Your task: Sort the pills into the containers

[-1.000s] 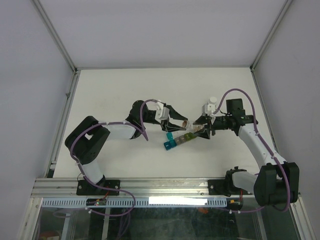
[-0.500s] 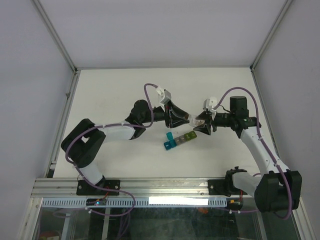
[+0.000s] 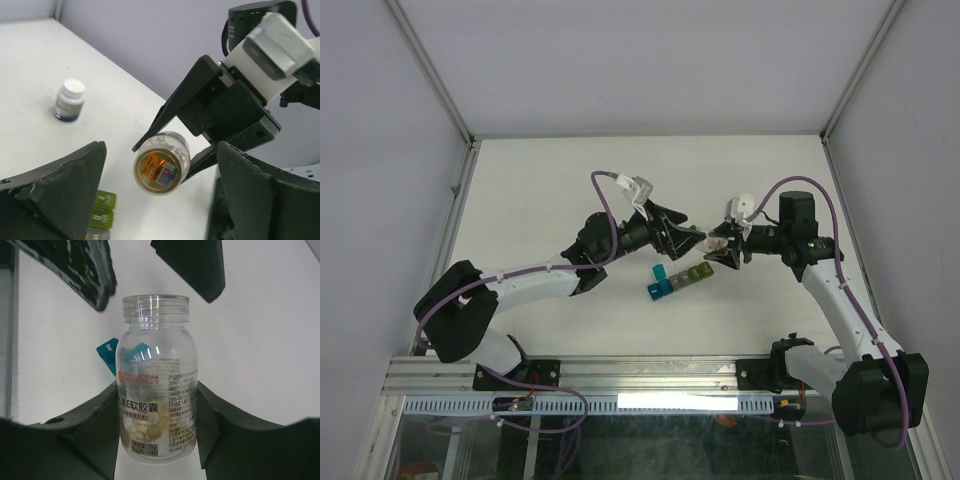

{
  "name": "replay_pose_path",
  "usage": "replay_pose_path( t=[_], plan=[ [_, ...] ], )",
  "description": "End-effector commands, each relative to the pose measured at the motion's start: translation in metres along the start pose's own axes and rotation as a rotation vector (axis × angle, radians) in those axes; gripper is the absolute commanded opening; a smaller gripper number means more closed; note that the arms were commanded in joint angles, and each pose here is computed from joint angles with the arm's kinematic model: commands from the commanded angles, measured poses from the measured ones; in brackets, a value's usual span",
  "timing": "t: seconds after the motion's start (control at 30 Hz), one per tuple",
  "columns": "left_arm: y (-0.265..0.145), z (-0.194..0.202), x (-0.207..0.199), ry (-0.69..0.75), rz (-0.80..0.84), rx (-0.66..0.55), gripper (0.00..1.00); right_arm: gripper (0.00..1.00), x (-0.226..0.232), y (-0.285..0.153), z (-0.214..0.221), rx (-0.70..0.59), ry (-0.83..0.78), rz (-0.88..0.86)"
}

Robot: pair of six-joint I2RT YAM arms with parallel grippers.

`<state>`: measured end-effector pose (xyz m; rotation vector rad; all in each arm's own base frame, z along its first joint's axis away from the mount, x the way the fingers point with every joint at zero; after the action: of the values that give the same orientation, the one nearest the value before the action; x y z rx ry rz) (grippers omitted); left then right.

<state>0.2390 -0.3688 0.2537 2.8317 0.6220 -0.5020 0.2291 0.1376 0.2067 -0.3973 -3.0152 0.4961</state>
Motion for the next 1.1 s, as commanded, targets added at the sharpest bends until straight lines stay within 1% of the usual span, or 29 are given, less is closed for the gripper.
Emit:
replay_pose_path(
  t=[0.0,0.07,0.13,0.17,0.23,0.33,0.37,0.47,0.53,0.6,0.7,0.87,0.93,1.07],
  plan=[
    [-0.022,-0.055,-0.021,0.171,0.038,-0.209,0.99,0.0,0.005,-0.003,-0.025,-0.062,-0.08,-0.026],
    [-0.031,-0.062,-0.026,0.26,0.122,-0.23,0.99,0.0,0.007,-0.003,-0.026,-0.067,-0.073,-0.04],
    [-0.037,-0.065,-0.031,0.339,0.306,-0.213,0.99,0.0,0.01,-0.003,-0.031,-0.08,-0.061,-0.057],
    [-0.04,-0.072,-0.032,0.357,0.39,-0.221,0.99,0.0,0.012,-0.004,-0.034,-0.092,-0.051,-0.07],
    [-0.036,-0.083,-0.027,0.347,0.494,-0.25,0.99,0.0,0.014,-0.008,-0.044,-0.122,-0.023,-0.089],
    [-0.024,-0.108,-0.024,0.367,0.592,-0.324,0.99,0.0,0.014,-0.02,-0.067,-0.173,0.037,-0.078],
    [-0.014,-0.123,-0.026,0.375,0.613,-0.344,0.99,0.0,0.012,-0.025,-0.077,-0.187,0.052,-0.07],
    [0.012,-0.147,-0.02,0.341,0.598,-0.347,0.99,0.0,0.005,-0.036,-0.107,-0.222,0.096,-0.078],
    [0.028,-0.162,-0.013,0.308,0.548,-0.362,0.99,0.0,0.0,-0.043,-0.127,-0.248,0.124,-0.105],
    [0.043,-0.171,-0.003,0.256,0.483,-0.356,0.96,0.0,-0.002,-0.048,-0.14,-0.268,0.162,-0.144],
    [0.042,-0.16,0.0,0.226,0.517,-0.351,0.94,0.0,-0.006,-0.054,-0.141,-0.279,0.196,-0.131],
    [0.026,-0.135,-0.002,0.16,0.573,-0.32,0.86,0.0,-0.011,-0.048,-0.119,-0.291,0.238,-0.117],
    [0.023,-0.128,-0.005,0.172,0.592,-0.303,0.85,0.0,-0.01,-0.046,-0.113,-0.29,0.24,-0.13],
    [0.03,-0.116,-0.008,0.196,0.649,-0.225,0.79,0.0,-0.007,-0.043,-0.106,-0.293,0.237,-0.138]
  ],
)
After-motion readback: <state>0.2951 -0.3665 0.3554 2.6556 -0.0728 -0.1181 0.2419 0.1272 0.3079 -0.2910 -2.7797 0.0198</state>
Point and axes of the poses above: each gripper's point midway between its finger pads, its own y axis out along the fingers, its own x axis along the line the jaws close on, z = x × y, the point moved 4 cm from there along -y, back along the fingers, and after that the axes turned 9 degrees about y, right-handed, at the moved point
